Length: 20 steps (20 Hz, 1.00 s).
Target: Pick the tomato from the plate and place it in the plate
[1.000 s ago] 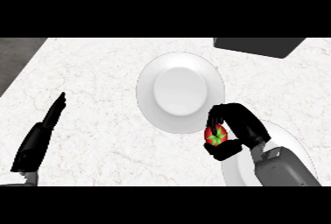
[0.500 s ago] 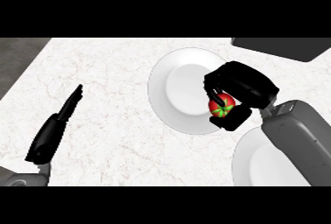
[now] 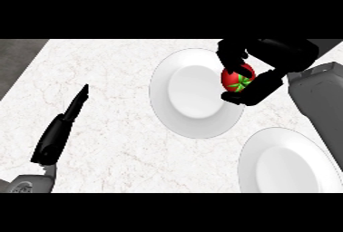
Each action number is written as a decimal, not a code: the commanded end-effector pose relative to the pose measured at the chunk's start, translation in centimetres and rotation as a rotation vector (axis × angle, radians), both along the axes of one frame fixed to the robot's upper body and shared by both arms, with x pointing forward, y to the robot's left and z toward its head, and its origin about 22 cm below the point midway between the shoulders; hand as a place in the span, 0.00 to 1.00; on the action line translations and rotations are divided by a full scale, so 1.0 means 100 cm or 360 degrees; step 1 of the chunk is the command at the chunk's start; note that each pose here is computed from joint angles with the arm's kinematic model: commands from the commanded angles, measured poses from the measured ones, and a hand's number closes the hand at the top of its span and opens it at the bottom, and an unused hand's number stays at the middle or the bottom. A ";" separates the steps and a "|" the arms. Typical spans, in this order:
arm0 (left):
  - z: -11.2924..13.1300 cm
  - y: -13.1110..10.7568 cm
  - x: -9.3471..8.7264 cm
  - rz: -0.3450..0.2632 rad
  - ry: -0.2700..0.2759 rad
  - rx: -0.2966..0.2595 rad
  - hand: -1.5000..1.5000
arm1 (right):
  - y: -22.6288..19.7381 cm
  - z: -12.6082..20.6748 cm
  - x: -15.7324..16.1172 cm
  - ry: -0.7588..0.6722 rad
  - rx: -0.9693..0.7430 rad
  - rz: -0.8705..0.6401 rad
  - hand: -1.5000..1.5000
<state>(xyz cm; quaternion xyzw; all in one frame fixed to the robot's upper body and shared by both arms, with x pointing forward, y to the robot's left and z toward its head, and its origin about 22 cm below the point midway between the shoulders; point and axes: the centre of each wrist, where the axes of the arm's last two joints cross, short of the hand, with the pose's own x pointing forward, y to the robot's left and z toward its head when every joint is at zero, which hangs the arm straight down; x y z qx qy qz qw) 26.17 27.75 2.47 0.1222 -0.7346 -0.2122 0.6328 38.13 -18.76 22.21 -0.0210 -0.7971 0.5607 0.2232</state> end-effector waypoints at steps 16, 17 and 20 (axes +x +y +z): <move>-0.013 0.017 0.001 0.0182 0.0084 0.0014 0.50 | 0.042 0.012 0.051 0.0289 0.0097 0.0853 1.00; -0.014 0.020 0.001 0.0185 0.0103 0.0007 0.50 | 0.047 0.014 0.052 0.0305 0.0077 0.0875 1.00; -0.013 0.022 -0.006 0.0192 0.0103 0.0028 0.50 | 0.077 -0.007 0.049 0.0337 -0.0078 0.0921 1.00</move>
